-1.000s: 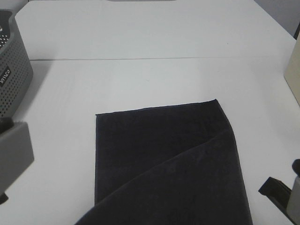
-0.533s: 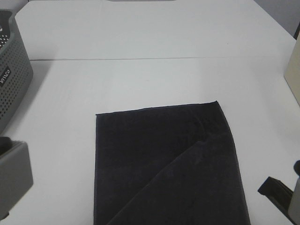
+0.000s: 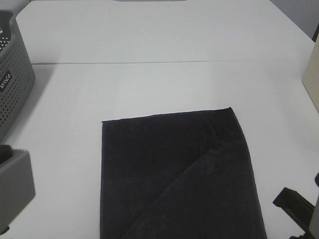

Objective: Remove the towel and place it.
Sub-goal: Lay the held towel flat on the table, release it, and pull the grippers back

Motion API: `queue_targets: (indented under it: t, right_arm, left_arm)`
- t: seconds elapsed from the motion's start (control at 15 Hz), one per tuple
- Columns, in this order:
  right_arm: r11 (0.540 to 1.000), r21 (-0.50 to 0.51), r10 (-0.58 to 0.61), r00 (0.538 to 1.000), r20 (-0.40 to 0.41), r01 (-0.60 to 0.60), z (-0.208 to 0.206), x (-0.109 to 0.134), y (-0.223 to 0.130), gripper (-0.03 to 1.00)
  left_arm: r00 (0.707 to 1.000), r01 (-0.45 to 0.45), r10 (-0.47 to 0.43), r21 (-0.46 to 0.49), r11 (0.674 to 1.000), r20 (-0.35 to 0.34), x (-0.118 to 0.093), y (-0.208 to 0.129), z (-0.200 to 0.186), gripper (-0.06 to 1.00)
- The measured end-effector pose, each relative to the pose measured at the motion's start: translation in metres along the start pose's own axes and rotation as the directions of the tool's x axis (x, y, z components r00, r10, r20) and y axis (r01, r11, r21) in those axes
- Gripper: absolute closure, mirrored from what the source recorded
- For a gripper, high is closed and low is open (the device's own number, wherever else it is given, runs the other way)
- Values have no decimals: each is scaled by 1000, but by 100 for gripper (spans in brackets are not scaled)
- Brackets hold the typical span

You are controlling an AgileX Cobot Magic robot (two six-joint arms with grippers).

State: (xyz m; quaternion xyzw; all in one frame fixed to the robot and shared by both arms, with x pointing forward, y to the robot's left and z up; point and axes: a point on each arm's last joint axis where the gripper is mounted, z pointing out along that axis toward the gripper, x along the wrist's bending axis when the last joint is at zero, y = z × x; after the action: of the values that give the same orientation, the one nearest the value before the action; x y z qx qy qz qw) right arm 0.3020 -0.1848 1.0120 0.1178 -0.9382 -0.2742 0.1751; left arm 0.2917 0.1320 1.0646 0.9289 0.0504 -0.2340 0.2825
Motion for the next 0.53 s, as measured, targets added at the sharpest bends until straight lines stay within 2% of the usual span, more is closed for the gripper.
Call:
queue_targets:
  t: [0.07, 0.13, 0.27, 0.4, 0.47, 0.53]
  right_arm:
    - [1000, 1, 0, 1000, 0, 0, 0, 0, 0, 38]
    - [1000, 2, -2, 1000, 0, 2, 0, 0, 0, 34]
    - [1000, 7, -4, 1000, 18, 4, 0, -2, -1, 31]
    - [1000, 22, -25, 990, 141, 22, -7, -13, 3, 31]
    - [999, 22, -27, 976, 218, 23, -13, -20, 7, 31]
    - [1000, 15, -18, 948, 319, 14, -20, -29, 12, 31]
  left_arm:
    - [1000, 0, 1, 8, 1000, -9, 1, -1, 0, 2]
    - [1000, 6, -6, 10, 1000, -10, 1, -1, 0, -1]
    - [1000, 2, -2, 18, 1000, -19, 2, -2, 0, -2]
    - [989, 7, 10, 118, 993, -146, 12, -9, -4, -2]
    - [969, 26, 8, 134, 991, -248, 19, -7, -11, -1]
    - [919, 63, -19, 100, 993, -393, 31, -1, -25, 1]
